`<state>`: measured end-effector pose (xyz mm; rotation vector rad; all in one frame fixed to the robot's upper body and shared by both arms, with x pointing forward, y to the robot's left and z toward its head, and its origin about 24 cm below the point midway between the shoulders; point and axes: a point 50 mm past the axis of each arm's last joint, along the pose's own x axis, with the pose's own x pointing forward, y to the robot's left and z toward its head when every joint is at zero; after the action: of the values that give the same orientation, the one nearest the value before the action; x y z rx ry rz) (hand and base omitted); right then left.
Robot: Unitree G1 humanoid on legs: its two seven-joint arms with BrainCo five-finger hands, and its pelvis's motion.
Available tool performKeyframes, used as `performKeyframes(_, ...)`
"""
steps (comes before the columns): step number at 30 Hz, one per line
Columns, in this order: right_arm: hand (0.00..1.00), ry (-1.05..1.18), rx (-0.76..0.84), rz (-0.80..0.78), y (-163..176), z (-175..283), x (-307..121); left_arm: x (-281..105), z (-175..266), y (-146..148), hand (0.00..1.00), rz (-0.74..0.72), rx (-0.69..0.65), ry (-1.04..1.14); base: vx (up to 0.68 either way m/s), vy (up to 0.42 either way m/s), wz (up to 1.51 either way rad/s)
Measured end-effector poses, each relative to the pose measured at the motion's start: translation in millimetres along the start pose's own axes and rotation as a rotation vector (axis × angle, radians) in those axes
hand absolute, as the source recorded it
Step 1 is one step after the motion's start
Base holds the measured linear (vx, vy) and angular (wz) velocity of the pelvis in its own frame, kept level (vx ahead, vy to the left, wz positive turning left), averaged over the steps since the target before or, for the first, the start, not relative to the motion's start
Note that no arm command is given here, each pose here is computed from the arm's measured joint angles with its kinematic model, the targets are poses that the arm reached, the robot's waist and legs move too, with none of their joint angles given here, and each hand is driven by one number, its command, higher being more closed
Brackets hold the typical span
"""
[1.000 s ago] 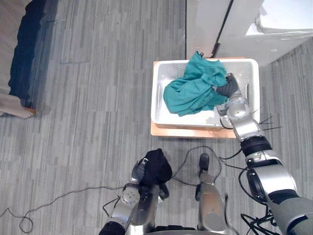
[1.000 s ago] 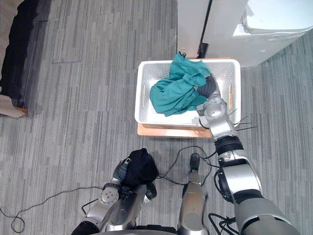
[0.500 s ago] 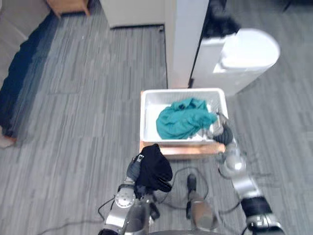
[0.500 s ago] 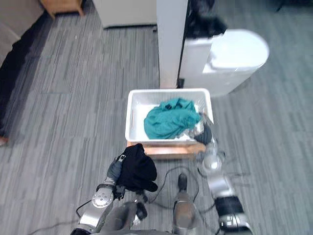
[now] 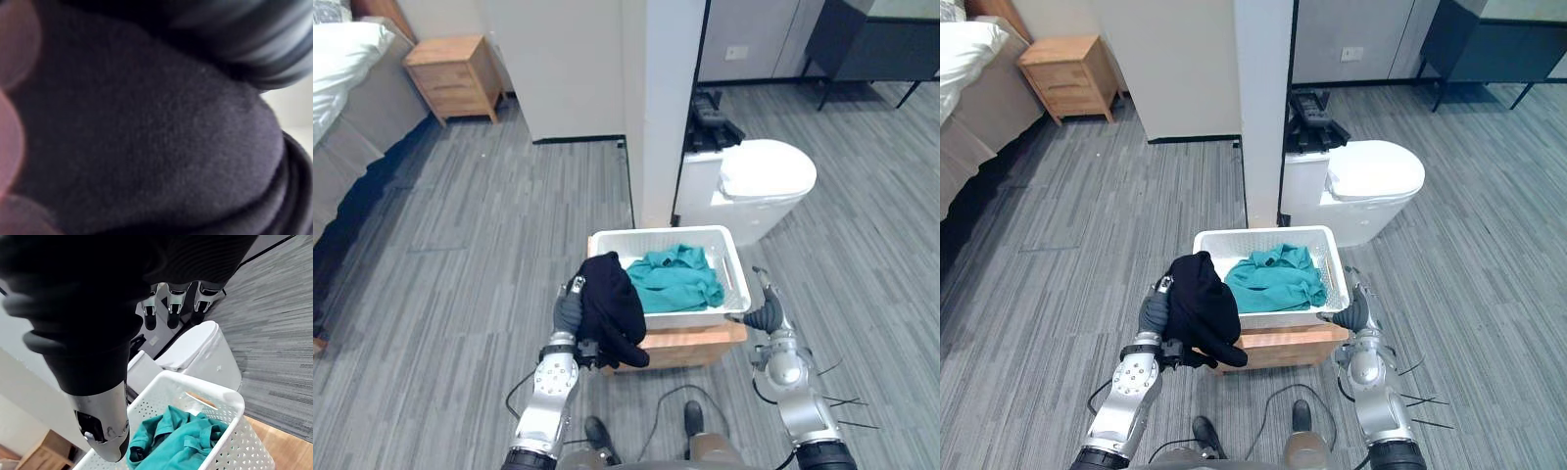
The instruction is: Tidy the bed and pick cloth on bed and put in laundry
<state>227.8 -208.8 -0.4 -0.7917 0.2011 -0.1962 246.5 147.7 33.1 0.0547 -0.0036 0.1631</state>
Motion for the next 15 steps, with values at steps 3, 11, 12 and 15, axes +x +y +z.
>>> performKeyframes(3,0.00,0.032,0.001,0.022,5,-9,-9,21,25,7,1.00,0.056,0.000,-0.101,0.00,-0.001,0.02)
performKeyframes(11,0.00,-0.005,0.010,0.102,21,-3,-26,66,52,9,1.00,0.150,0.067,-0.181,-0.01,-0.009,-0.31)
performKeyframes(12,0.00,-0.017,0.015,0.102,21,-1,-27,68,52,4,1.00,0.136,0.073,-0.179,-0.02,-0.023,-0.57)
performKeyframes(15,0.00,-0.078,0.030,0.109,22,11,-29,74,54,-14,1.00,0.090,0.092,-0.176,-0.02,-0.023,-0.42)
